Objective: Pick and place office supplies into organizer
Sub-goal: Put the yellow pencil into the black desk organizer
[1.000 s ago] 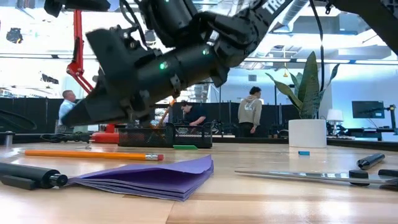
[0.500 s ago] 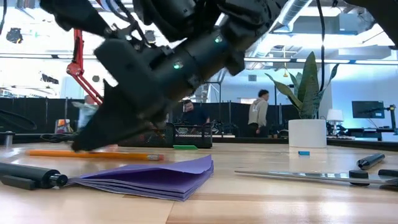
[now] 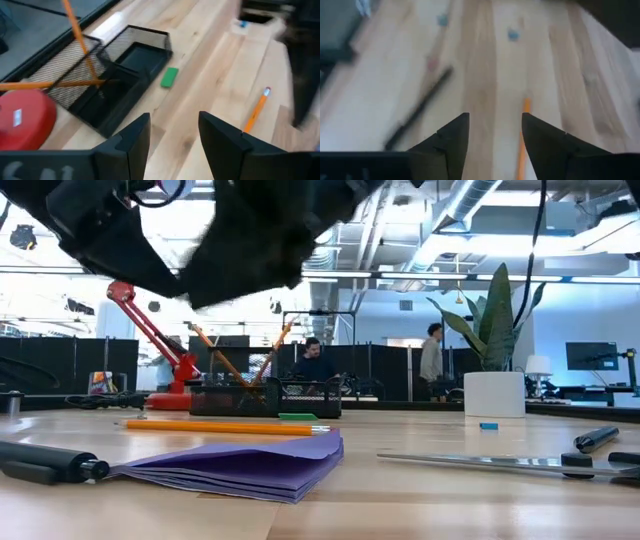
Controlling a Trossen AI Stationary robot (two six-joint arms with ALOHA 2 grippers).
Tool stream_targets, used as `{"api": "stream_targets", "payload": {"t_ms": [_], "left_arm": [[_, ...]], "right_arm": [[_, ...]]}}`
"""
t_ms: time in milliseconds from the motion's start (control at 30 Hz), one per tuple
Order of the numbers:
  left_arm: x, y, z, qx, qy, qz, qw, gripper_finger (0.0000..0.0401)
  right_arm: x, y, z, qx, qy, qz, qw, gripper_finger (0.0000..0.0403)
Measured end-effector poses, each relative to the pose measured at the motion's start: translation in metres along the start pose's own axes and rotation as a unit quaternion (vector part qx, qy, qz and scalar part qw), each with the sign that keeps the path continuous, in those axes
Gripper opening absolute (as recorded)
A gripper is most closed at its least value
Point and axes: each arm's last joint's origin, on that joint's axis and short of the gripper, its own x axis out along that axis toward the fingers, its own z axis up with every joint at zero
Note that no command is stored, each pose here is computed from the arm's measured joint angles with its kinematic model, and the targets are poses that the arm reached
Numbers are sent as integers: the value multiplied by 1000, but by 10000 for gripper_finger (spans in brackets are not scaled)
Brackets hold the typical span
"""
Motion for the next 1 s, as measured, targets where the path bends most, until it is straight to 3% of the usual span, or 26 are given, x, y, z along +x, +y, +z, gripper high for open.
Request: {"api": "stream_targets", "payload": {"t_ms": [67,167,300,533,633,767,867,1000], "left_arm": [[6,-10,-3,14,7,-18,1000,160],[14,-22,-10,26,27,-43,998,160],[27,-32,-22,38,42,-39,998,160],[47,-39,-31,40,58,-31,997,160],[46,-41,-27,31,38,-32,998,160],[42,-40,-21,34,20,-34,999,160],[40,-38,-17,36,13,-34,999,160],[38,-36,-16,35,12,-30,999,160]], "right_arm": [[2,-1,-12,-2,54,-8,998,164],[12,-2,-30,51,120,11,991,156],[14,-11,-29,107,129,36,985,148],[-14,-21,-26,87,165,-47,981,130],[-14,-18,-45,84,236,-79,965,124],[-13,-9,-55,103,245,-88,960,112],[-14,-1,-60,90,242,-128,957,108],[-35,7,-56,70,241,-164,954,108]]}}
